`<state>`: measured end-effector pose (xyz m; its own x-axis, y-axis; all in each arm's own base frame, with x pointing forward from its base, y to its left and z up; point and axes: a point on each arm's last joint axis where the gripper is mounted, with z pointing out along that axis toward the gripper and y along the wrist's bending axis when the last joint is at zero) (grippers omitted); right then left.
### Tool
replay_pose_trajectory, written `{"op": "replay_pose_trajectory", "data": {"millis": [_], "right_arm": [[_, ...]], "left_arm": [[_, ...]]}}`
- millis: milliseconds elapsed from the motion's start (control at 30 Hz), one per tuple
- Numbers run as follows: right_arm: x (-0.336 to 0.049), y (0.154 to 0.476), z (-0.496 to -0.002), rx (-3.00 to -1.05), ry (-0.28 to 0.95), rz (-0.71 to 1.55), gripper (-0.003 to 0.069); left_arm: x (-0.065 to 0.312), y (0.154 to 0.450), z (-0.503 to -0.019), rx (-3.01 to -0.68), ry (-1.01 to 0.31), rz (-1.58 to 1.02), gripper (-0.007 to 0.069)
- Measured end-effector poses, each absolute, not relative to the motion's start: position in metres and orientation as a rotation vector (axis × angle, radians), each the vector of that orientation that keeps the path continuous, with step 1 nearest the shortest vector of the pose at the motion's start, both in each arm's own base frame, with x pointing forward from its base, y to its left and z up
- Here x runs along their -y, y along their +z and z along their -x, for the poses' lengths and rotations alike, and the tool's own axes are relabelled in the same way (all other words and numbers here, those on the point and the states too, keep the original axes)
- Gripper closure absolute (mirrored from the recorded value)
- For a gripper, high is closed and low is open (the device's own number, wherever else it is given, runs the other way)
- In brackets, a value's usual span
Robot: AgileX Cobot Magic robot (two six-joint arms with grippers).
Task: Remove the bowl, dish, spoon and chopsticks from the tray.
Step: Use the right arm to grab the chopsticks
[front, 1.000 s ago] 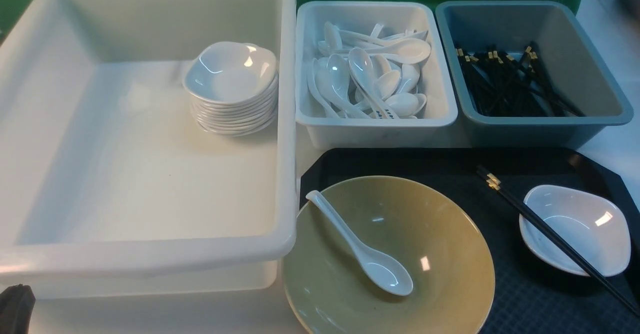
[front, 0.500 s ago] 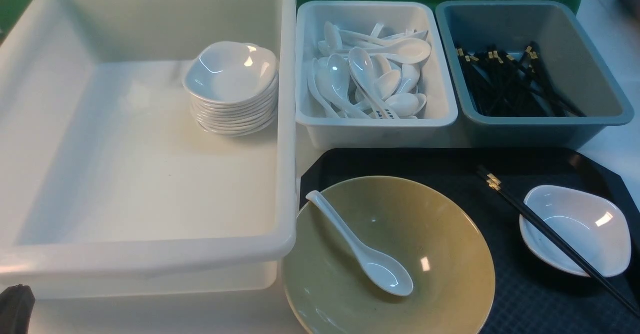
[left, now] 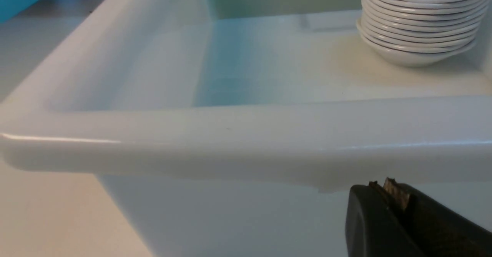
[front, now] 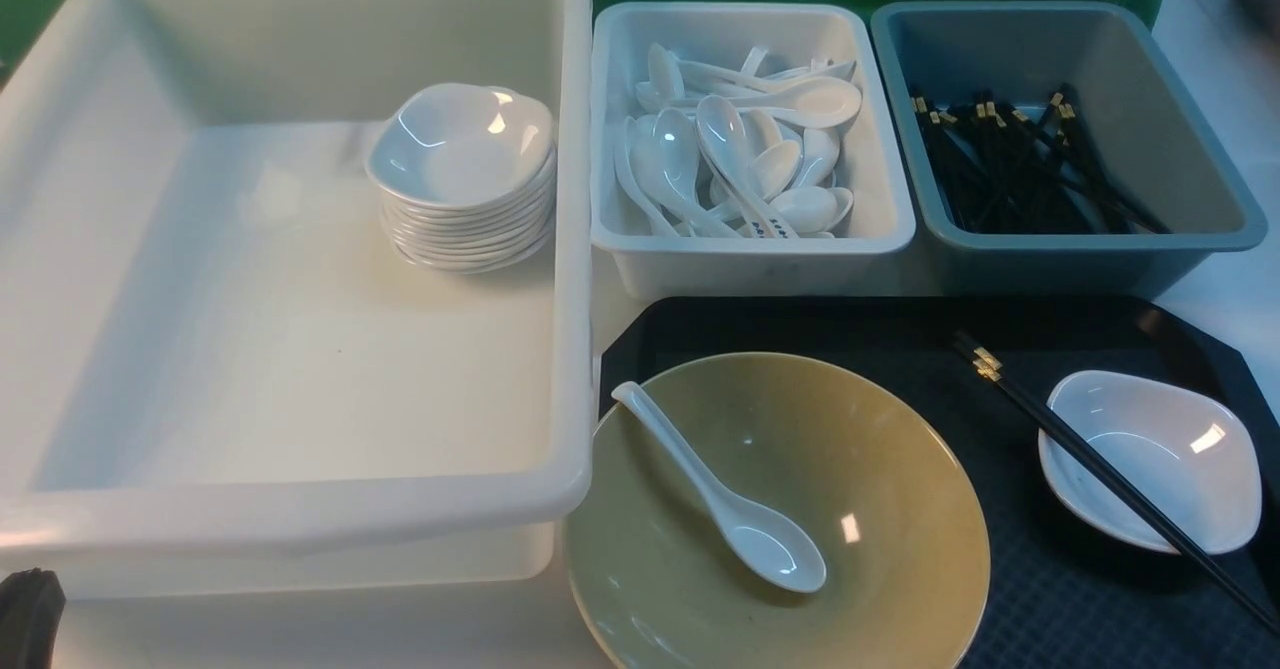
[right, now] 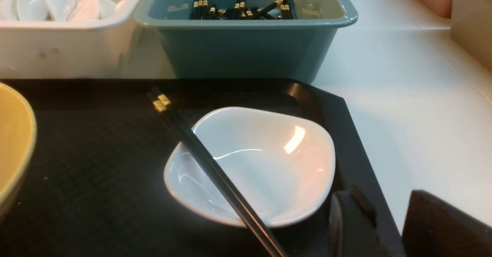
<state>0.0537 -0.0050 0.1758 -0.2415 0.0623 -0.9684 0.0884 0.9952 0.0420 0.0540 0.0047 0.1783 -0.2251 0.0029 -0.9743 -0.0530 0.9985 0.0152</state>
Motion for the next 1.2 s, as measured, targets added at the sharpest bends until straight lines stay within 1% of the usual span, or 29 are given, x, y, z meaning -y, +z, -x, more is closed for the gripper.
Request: {"op": "replay_pose_trajectory", "data": {"millis": [67, 100, 133, 167, 200, 233, 267, 300, 367, 400, 433, 467, 533, 600, 733, 800, 867, 900, 933, 967, 1033, 1067, 1133, 1167, 1200], "right_arm": [[0.005, 0.176, -0.054, -1.816, -0.024, -0.111, 0.0421], [0.005, 0.176, -0.054, -1.816, -0.024, -0.111, 0.0421], [0.005, 0.176, -0.054, -1.816, -0.024, -0.111, 0.0421], [0.005, 0.176, -0.054, -1.816, -0.024, -0.111, 0.0421], [0.005, 0.176, -0.054, -1.812, 0.019, -0.109, 0.0421], [0.005, 0.176, -0.054, -1.805, 0.031, -0.171, 0.0421], [0.004, 0.177, -0.054, -1.786, 0.117, -0.26, 0.0421], [0.003, 0.178, -0.055, -1.759, 0.201, -0.343, 0.0421], [0.0, 0.181, -0.055, -1.683, 0.449, -0.584, 0.0421], [-0.001, 0.182, -0.055, -1.625, 0.603, -0.736, 0.0421], [-0.001, 0.183, -0.056, -1.585, 0.696, -0.829, 0.0421], [-0.002, 0.183, -0.056, -1.558, 0.754, -0.888, 0.0421], [-0.002, 0.184, -0.056, -1.535, 0.802, -0.936, 0.0421], [-0.002, 0.184, -0.056, -1.534, 0.805, -0.938, 0.0421], [-0.002, 0.184, -0.056, -1.556, 0.765, -0.887, 0.0421], [-0.003, 0.184, -0.056, -1.562, 0.76, -0.877, 0.0421], [-0.004, 0.184, -0.055, -1.593, 0.731, -0.823, 0.0421], [-0.005, 0.189, -0.054, -1.642, 0.682, -0.733, 0.0421], [-0.007, 0.198, -0.052, -1.659, 0.658, -0.664, 0.0421], [-0.007, 0.2, -0.052, -1.67, 0.651, -0.649, 0.0421], [-0.011, 0.24, -0.046, -1.72, 0.526, -0.389, 0.0445], [-0.011, 0.247, -0.046, -1.719, 0.515, -0.37, 0.0453], [-0.012, 0.272, -0.049, -1.773, 0.411, -0.218, 0.0496], [-0.014, 0.297, -0.055, -1.814, 0.329, -0.106, 0.0543], [-0.015, 0.307, -0.064, -1.868, 0.284, -0.045, 0.0577]], "left_arm": [[-0.004, 0.179, -0.054, -1.79, 0.038, 0.087, 0.0636], [-0.003, 0.179, -0.054, -1.785, -0.021, 0.108, 0.0636], [-0.002, 0.179, -0.054, -1.773, -0.093, 0.203, 0.0636], [-0.002, 0.179, -0.054, -1.773, -0.093, 0.203, 0.0636], [0.0, 0.18, -0.055, -1.755, -0.208, 0.3, 0.0636], [0.002, 0.181, -0.055, -1.732, -0.313, 0.366, 0.0636], [0.004, 0.183, -0.055, -1.693, -0.458, 0.516, 0.0636], [0.005, 0.184, -0.055, -1.669, -0.536, 0.583, 0.0636], [0.008, 0.187, -0.056, -1.574, -0.795, 0.804, 0.0636], [0.01, 0.188, -0.056, -1.524, -0.909, 0.9, 0.0636], [0.011, 0.19, -0.056, -1.471, -1.016, 0.989, 0.0636], [0.011, 0.191, -0.056, -1.442, -1.079, 1.039, 0.0636], [0.012, 0.191, -0.056, -1.418, -1.128, 1.077, 0.0636], [0.012, 0.192, -0.056, -1.41, -1.144, 1.089, 0.0636], [0.013, 0.192, -0.056, -1.394, -1.178, 1.112, 0.0636], [0.013, 0.195, -0.055, -1.398, -1.17, 1.091, 0.0636], [0.015, 0.221, -0.051, -1.412, -1.082, 0.903, 0.0636], [0.015, 0.24, -0.047, -1.409, -1.004, 0.767, 0.0636], [0.016, 0.255, -0.042, -1.408, -0.94, 0.667, 0.0636], [0.017, 0.261, -0.04, -1.412, -0.909, 0.614, 0.0636], [0.024, 0.307, -0.028, -1.465, -0.663, 0.287, 0.0636], [0.024, 0.314, -0.027, -1.47, -0.64, 0.264, 0.0636], [0.027, 0.333, -0.029, -1.556, -0.517, 0.159, 0.0636], [0.027, 0.351, -0.037, -1.655, -0.443, 0.052, 0.0636], [0.027, 0.358, -0.041, -1.714, -0.403, 0.015, 0.0636]]}}
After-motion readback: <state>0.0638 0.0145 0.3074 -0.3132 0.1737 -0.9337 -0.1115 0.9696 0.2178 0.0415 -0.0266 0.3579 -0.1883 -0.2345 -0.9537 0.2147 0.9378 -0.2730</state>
